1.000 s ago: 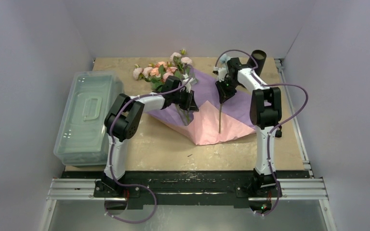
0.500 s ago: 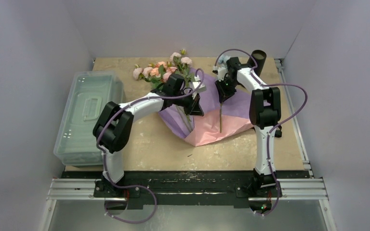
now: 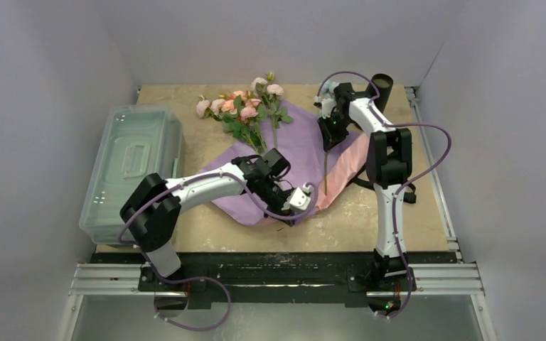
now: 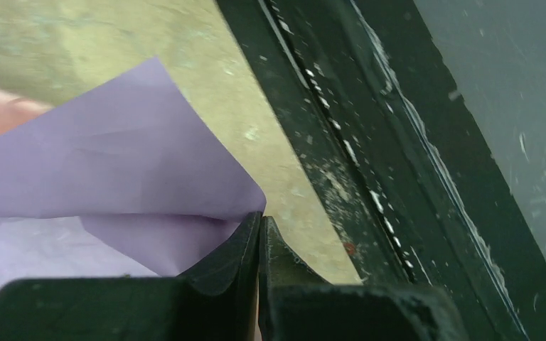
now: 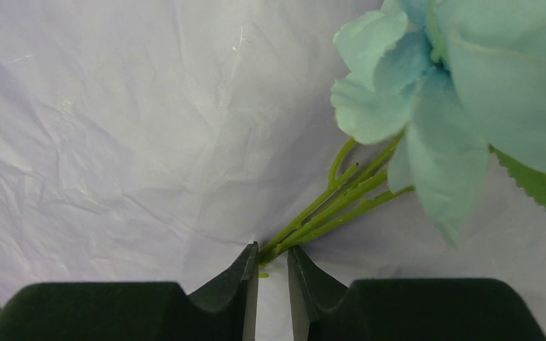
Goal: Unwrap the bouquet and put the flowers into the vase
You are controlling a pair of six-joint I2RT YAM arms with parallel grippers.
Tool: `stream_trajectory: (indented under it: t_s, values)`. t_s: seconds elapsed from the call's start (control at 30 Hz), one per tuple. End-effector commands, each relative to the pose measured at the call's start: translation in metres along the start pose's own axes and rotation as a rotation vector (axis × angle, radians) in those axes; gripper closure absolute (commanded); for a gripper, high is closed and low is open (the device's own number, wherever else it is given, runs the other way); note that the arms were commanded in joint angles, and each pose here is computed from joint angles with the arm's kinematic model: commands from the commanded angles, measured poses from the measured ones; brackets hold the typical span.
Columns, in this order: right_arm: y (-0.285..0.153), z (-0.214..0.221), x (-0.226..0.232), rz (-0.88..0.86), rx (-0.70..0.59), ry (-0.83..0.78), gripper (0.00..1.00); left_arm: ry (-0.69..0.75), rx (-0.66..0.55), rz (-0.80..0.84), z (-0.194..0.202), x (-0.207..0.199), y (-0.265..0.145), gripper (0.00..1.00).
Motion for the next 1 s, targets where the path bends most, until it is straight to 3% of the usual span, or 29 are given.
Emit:
stream_trajectory:
  t_s: [0.0,0.23,0.33,0.43,0.53,0.57,0.67,0.77,0.87,0.97]
  values:
    - [0.012,-0.006,-0.002,-0.012,-0.013,-0.011,0.78,0.194,0.103,0.111,0.024,-0.05,0.004,1.0]
    - [0.011,-0.006,0.003,-0.047,-0.01,0.003,0.81,0.49,0.191,0.062,0.043,-0.076,0.024,1.0]
    - [0.008,-0.006,0.009,-0.082,-0.019,-0.012,0.79,0.524,0.144,-0.042,0.026,-0.069,0.027,1.0]
    - [-0.004,-0.008,0.02,-0.13,-0.041,-0.035,0.69,0.36,0.069,-0.094,-0.008,-0.063,0.012,0.46]
    - [-0.025,-0.013,0.036,-0.199,-0.082,-0.044,0.5,0.152,-0.152,-0.174,-0.055,-0.049,-0.031,0.16]
    - [-0.034,-0.016,0.04,-0.206,-0.1,-0.054,0.43,0.107,-0.217,-0.214,-0.071,-0.045,-0.046,0.11]
    - [-0.065,-0.018,0.053,-0.233,-0.148,-0.106,0.25,0.062,-0.364,-0.349,-0.111,-0.031,-0.088,0.07]
    - [-0.091,-0.014,0.061,-0.24,-0.179,-0.14,0.12,-0.024,-0.471,-0.382,-0.127,-0.006,-0.119,0.12]
    - [-0.107,0.004,0.064,-0.264,-0.156,-0.201,0.06,-0.135,-0.513,-0.442,-0.111,0.04,-0.142,0.2]
    - [-0.102,0.038,0.069,-0.332,-0.032,-0.253,0.03,-0.212,-0.506,-0.524,-0.086,0.077,-0.145,0.19]
Point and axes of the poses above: each gripper's point midway between its finger pads, its own y axis out along the fingers, its own x axis along the line the jaws close on, z = x × y, the point moved 3 cm from there along -y, back along the fingers, and after that the axes turned 4 degrees about -y, right-handed, at the moved point
